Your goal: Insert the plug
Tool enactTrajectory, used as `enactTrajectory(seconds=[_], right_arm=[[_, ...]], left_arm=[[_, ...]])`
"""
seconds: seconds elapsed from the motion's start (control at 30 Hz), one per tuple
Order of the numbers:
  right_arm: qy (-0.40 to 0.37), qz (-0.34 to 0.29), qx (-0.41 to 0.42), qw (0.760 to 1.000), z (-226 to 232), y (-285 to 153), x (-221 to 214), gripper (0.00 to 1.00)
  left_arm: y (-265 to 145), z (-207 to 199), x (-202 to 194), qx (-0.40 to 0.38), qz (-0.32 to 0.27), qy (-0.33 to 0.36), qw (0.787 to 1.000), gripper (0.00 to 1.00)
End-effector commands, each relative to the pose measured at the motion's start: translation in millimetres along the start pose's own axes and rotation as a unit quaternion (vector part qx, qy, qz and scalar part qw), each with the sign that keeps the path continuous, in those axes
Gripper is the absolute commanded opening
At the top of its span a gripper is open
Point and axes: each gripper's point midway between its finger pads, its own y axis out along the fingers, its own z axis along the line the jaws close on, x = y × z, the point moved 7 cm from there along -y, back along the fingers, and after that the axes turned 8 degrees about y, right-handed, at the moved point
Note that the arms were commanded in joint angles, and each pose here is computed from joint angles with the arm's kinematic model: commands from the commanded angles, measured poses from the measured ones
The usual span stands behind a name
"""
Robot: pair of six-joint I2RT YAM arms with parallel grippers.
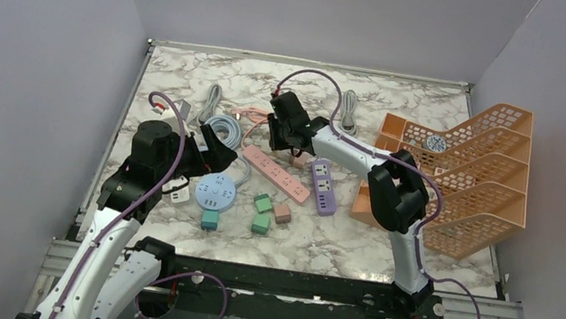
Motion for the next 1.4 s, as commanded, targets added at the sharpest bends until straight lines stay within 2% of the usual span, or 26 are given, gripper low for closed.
enactTrajectory(seconds=[0.0, 0.13, 0.23, 0.4, 0.5, 0.67, 0.83, 0.97, 1.13, 1.23, 1.37], right_arm=[[-0.017, -0.039, 0.005, 0.999, 9.6, -21.2, 28.0, 0.18], [-0.024, -0.067, 0.054, 0.996, 16.2, -61.4, 45.0, 0.18], [-0.028, -0.056, 0.104, 0.993, 17.4, -87.8, 40.6, 0.18], [-0.022, -0.025, 0.199, 0.980, 12.0, -133.1, 5.9, 0.18], [-0.017, -0.029, 0.245, 0.969, 5.5, -148.2, -18.9, 0.18], [0.008, 0.012, 0.299, 0.954, -4.7, -161.6, -60.1, 0.18], [0.023, 0.020, 0.376, 0.926, -2.8, -190.3, -81.6, 0.18], [0.032, 0.029, 0.416, 0.908, 1.1, -208.8, -84.5, 0.18], [0.025, 0.034, 0.455, 0.889, 7.3, -231.1, -78.3, 0.18], [0.029, 0.029, 0.485, 0.874, 14.9, -243.6, -68.2, 0.18], [0.026, 0.029, 0.519, 0.854, 28.5, -257.1, -45.4, 0.18]], left_arm=[[-15.4, -12.5, 19.3, -0.022, -0.038, 0.041, 0.998, 0.91], [-14.7, -16.7, 19.8, -0.037, -0.031, 0.043, 0.998, 0.91], [-7.3, -19.0, 12.0, -0.060, -0.014, 0.035, 0.997, 0.91], [7.0, -29.9, -2.3, -0.137, 0.022, 0.023, 0.990, 0.91], [23.4, -34.6, -10.2, -0.186, 0.054, 0.009, 0.981, 0.89], [47.8, -42.7, -25.1, -0.210, 0.094, 0.011, 0.973, 0.88], [59.5, -56.7, -47.8, -0.246, 0.132, 0.022, 0.960, 0.79], [50.5, -60.9, -48.3, -0.278, 0.125, 0.044, 0.951, 0.77], [34.1, -68.0, -50.3, -0.329, 0.127, 0.058, 0.934, 0.86], [25.3, -68.7, -48.9, -0.332, 0.127, 0.071, 0.932, 0.90], [8.2, -76.3, -42.1, -0.360, 0.126, 0.107, 0.918, 0.88]])
